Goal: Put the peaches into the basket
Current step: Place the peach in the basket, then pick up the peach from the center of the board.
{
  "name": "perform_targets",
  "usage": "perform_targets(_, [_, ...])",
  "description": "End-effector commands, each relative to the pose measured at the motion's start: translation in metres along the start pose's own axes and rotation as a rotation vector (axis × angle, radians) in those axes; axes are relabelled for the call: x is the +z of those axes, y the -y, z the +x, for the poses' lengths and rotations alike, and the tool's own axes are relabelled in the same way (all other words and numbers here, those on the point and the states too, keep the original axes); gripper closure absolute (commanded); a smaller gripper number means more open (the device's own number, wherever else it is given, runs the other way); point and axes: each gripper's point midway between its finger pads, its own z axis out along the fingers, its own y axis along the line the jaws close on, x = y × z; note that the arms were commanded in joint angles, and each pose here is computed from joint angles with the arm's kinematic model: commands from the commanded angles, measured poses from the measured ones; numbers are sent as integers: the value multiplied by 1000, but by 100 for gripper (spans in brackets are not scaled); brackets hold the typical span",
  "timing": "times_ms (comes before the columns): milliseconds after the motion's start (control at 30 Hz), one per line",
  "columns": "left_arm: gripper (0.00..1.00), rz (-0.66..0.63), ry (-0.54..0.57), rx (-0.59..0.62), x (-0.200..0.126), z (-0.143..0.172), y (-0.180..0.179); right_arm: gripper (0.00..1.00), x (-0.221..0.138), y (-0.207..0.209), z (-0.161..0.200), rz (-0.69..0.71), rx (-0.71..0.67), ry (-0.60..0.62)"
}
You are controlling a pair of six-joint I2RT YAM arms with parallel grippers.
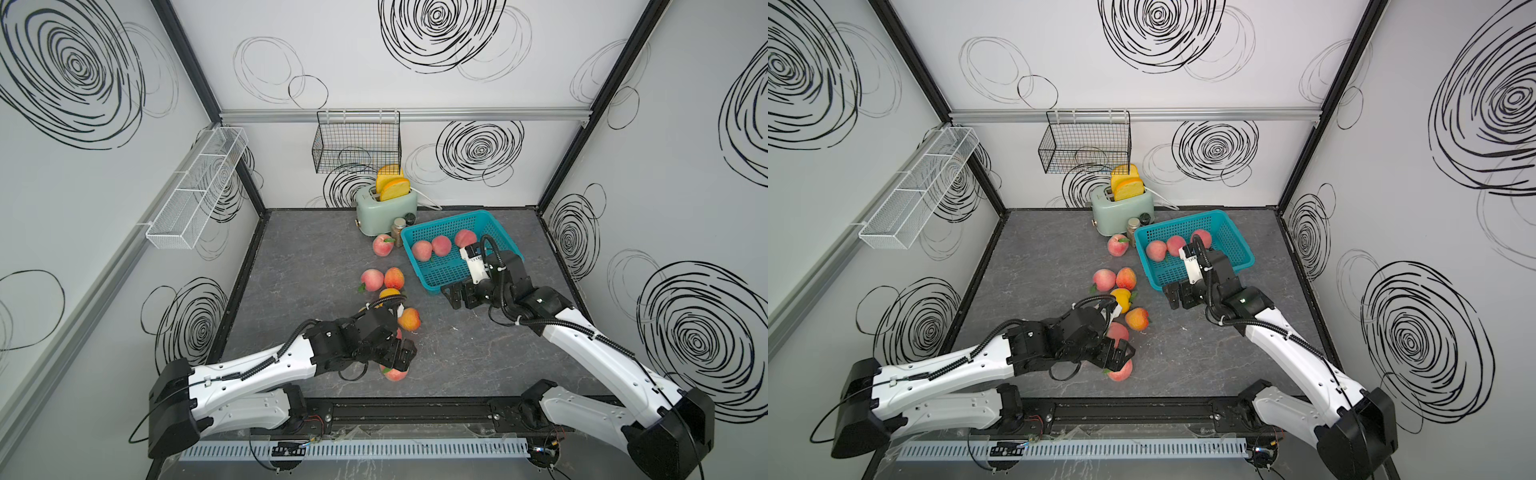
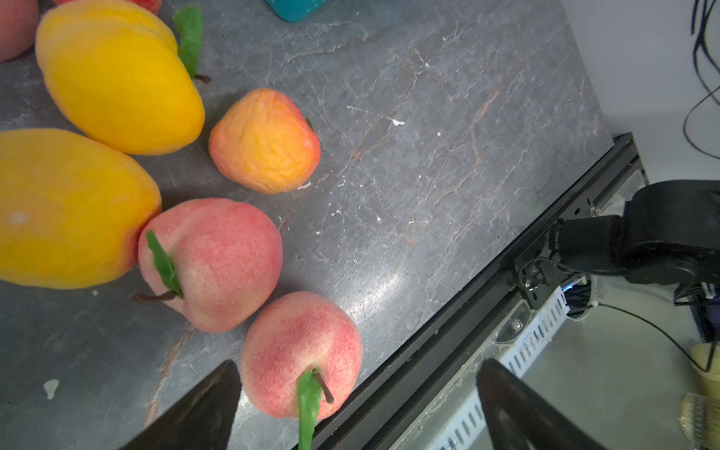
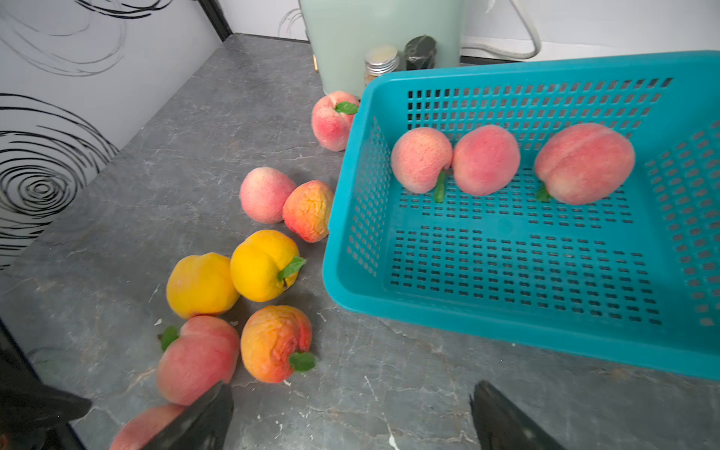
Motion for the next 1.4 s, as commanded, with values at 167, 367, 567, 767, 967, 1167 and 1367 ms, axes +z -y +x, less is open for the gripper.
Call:
perform_targets(167, [2, -137, -24, -29, 9, 25, -19, 1, -3, -23, 33, -76, 41, -50])
perform_targets(367, [2, -145, -37, -38, 22, 32, -23, 1, 3, -32, 45, -130, 77, -68])
perform_targets(567, [2, -131, -60, -29, 33, 36, -22, 1, 5, -32, 54, -131, 81, -88])
perform_targets(767, [2, -138, -88, -31, 42, 44, -28, 1, 7, -30, 59, -124, 84, -98])
perform_targets(967, [2, -155, -97, -33, 49, 46, -34, 1, 10, -29, 60, -123, 87, -95])
perform_targets(1167, [2, -151, -107, -37, 57, 50, -36, 0, 11, -29, 63, -123, 85, -103])
perform_targets(1367, [2, -155, -116, -30, 64, 50, -38, 0, 13, -28, 63, -120, 87, -102])
